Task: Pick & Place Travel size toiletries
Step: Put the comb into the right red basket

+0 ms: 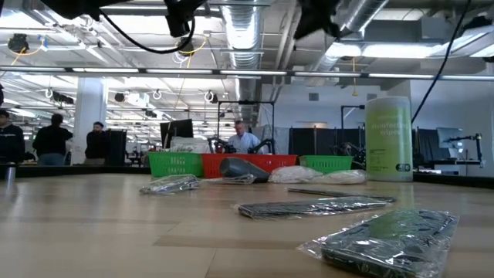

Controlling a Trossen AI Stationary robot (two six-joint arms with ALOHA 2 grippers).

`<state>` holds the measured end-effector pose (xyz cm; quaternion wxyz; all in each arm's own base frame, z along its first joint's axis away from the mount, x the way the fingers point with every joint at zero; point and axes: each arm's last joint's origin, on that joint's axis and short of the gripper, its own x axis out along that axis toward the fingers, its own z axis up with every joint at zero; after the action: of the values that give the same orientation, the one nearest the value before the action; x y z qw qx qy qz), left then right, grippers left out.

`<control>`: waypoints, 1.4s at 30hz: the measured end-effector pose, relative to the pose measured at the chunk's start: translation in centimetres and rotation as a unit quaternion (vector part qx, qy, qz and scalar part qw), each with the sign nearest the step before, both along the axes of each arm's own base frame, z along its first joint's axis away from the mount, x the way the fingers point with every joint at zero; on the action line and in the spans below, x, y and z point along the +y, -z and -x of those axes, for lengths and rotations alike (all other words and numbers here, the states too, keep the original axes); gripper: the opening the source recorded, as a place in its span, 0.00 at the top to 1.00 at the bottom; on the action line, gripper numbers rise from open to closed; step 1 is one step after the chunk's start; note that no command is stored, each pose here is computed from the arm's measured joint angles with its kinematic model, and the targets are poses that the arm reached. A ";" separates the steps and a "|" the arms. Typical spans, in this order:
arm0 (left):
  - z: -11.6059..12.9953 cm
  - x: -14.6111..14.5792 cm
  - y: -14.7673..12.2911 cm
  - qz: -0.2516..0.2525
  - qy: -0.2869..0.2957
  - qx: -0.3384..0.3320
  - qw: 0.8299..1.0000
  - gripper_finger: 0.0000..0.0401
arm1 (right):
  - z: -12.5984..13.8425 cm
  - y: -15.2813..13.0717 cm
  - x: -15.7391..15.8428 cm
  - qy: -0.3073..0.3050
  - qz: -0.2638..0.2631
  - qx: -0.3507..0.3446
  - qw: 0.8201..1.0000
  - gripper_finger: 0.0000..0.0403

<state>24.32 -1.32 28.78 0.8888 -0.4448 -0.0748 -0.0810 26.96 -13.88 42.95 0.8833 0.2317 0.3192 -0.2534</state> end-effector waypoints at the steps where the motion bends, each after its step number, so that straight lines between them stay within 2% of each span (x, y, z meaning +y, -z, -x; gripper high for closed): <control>1: 0.0 0.1 0.0 0.000 -0.003 -0.001 1.000 0.14 | 0.1 -0.5 1.1 -0.003 -0.001 -0.009 1.000 1.00; 4: -0.1 0.4 0.4 -0.014 0.020 0.019 1.000 0.18 | 0.4 -1.5 4.4 -0.012 0.000 -0.026 1.000 1.00; 6: -0.2 0.3 1.1 -0.028 0.034 0.058 0.997 0.21 | 0.5 -1.9 6.3 -0.010 0.004 -0.025 1.000 1.00; 9: -0.2 0.1 2.6 -0.058 0.047 0.127 0.989 0.25 | 0.5 -2.0 8.9 -0.002 0.007 -0.020 1.000 1.00; 14: 0.0 -0.1 4.0 -0.126 0.055 0.190 0.972 0.30 | 0.2 -1.0 12.3 0.013 0.010 0.005 1.000 1.00; 22: 0.6 0.0 5.9 -0.179 0.060 0.280 0.941 0.35 | -1.3 4.7 15.8 0.015 -0.028 0.057 0.998 1.00; 25: 0.9 -0.3 6.3 -0.192 0.072 0.303 0.931 0.37 | -2.0 7.0 17.1 0.012 -0.045 0.048 0.998 1.00; 30: 1.1 -1.7 6.5 -0.201 0.100 0.303 0.926 0.42 | -3.5 9.7 19.7 -0.044 -0.095 -0.016 0.994 1.00; 34: 1.2 -2.8 6.5 -0.202 0.105 0.303 0.925 0.47 | -3.5 11.9 21.4 -0.086 -0.130 -0.017 0.988 1.00; 38: 0.8 -3.9 7.2 -0.197 0.110 0.323 0.919 0.55 | -2.7 14.6 22.0 -0.071 -0.145 0.023 0.987 1.00; 42: -1.3 -5.1 8.1 -0.205 0.126 0.348 0.906 0.65 | -2.1 16.6 22.1 -0.044 -0.160 0.049 0.985 1.00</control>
<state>25.65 -6.38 20.69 0.9123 -0.2589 0.3138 -0.0461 29.02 8.24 26.34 0.8283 0.3435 0.4082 -0.1713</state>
